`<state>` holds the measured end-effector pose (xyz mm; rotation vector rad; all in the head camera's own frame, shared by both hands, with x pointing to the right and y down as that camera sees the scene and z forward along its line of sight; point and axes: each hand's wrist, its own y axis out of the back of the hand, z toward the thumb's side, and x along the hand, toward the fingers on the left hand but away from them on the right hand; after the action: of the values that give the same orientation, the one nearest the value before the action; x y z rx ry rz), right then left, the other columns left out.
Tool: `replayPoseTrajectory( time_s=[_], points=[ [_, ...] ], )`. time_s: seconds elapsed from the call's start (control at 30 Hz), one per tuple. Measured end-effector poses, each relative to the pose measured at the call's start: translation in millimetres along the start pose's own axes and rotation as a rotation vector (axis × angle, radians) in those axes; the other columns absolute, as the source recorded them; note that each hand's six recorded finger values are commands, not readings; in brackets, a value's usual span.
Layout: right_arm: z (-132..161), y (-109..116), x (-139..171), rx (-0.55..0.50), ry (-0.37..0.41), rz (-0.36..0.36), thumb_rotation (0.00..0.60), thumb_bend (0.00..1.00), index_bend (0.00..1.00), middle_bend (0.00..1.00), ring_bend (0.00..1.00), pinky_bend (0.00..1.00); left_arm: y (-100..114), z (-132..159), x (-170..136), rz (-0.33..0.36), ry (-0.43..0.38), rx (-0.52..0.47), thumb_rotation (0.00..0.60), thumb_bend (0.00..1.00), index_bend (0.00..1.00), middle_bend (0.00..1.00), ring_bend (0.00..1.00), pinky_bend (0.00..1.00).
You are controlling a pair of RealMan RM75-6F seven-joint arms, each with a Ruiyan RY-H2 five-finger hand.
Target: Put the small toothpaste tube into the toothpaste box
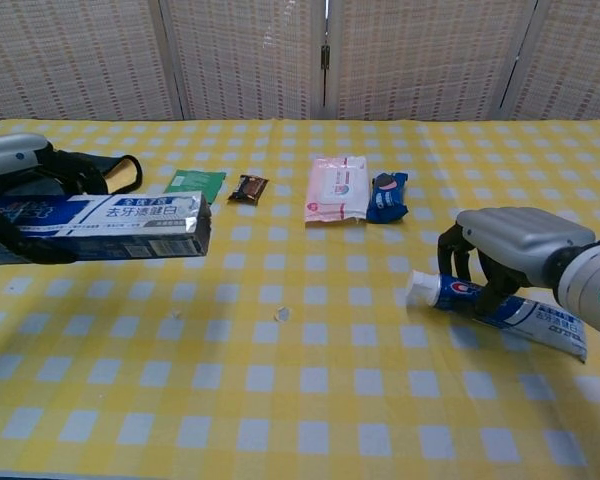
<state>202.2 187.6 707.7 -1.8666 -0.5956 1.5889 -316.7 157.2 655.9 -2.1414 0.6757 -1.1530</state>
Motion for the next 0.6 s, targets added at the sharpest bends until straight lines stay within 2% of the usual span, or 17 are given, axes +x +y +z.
replayPoseTrajectory(
  time_s=[0.23,0.37,0.6],
  points=[
    [-6,16,5,-0.15,0.043,-0.048,0.6,0.44,0.75,0.61,0.65,0.86,3,2,-2,0.003,0.013,-0.032,0.6,0.25,0.54,0.52,0.48,0.3],
    [-13,31,11,-0.299,0.08,-0.092,0.6,0.45,0.76,0.62,0.67,0.9,4,4,-2,-0.002,0.022,-0.066,0.6,0.25,0.54,0.52,0.48,0.3],
    [-22,66,28,-0.563,0.176,-0.18,0.6,0.45,0.76,0.62,0.67,0.91,6,9,-2,0.003,0.039,-0.126,0.6,0.25,0.54,0.52,0.48,0.3]
  ],
)
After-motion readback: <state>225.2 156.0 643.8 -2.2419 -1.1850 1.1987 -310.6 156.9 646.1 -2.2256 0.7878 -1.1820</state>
